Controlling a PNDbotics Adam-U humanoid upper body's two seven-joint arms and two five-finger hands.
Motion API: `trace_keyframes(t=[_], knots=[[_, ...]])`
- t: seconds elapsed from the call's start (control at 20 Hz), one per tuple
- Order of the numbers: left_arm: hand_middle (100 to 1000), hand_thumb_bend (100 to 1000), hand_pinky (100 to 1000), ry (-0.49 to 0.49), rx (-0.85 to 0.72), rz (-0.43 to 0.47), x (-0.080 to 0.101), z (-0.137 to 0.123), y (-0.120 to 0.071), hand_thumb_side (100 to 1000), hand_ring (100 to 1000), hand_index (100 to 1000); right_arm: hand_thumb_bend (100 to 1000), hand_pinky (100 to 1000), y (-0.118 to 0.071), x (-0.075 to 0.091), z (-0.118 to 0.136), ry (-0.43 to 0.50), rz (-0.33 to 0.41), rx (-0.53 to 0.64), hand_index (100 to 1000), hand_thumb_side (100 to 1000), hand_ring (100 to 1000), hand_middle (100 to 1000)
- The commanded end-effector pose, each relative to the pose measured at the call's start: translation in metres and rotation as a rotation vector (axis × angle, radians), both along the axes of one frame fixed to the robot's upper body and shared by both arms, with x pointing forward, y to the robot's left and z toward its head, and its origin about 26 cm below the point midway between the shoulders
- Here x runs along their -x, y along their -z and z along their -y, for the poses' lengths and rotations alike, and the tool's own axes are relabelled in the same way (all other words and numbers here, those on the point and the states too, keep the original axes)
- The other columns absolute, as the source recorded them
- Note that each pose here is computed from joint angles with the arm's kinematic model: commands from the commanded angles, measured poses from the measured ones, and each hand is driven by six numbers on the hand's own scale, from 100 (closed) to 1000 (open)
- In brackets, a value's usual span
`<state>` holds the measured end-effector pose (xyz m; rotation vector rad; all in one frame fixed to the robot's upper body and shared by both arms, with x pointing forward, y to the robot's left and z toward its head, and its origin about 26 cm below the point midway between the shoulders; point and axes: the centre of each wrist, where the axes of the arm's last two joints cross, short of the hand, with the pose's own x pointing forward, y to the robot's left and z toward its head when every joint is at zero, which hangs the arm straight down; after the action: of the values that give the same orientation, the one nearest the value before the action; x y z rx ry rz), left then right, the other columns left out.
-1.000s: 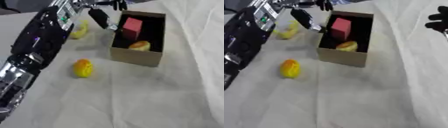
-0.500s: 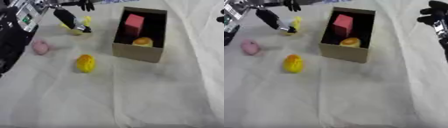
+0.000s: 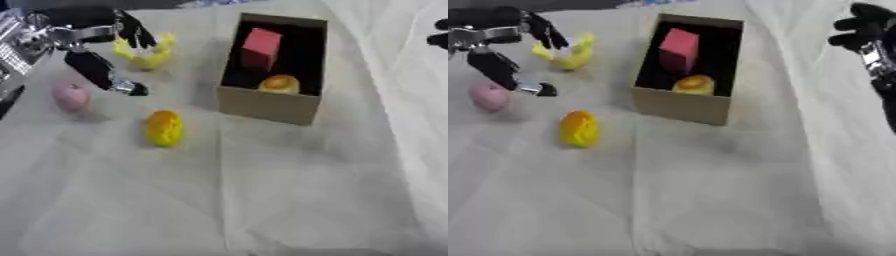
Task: Pick up objects on the table and place them in the box.
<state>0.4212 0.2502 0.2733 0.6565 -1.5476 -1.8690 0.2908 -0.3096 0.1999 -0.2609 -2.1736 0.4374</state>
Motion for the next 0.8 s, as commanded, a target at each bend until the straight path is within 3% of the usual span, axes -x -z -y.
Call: trace_keyframes(t=[0.05, 0.35, 0.8], knots=[[711, 588, 801, -0.011, -0.001, -0.009, 0.010, -0.001, -0.015, 489, 729, 852, 100, 901, -0.011, 0.002, 0.001, 0.002, 0.038, 0.023, 888, 713, 768, 755], [715, 596, 801, -0.027, -0.031, -0.110, 0.012, 0.012, -0.004, 488, 731, 860, 100, 901, -0.011, 0.002, 0.000, -0.001, 0.037, 0.019, 888, 716, 768, 755], [714, 611, 800, -0.053, -0.080, -0.175, 0.007, 0.018, 0.014, 472, 732, 855, 100, 901, -0.011, 0.002, -0.001, -0.004, 0.035, 0.012, 889, 717, 768, 755]])
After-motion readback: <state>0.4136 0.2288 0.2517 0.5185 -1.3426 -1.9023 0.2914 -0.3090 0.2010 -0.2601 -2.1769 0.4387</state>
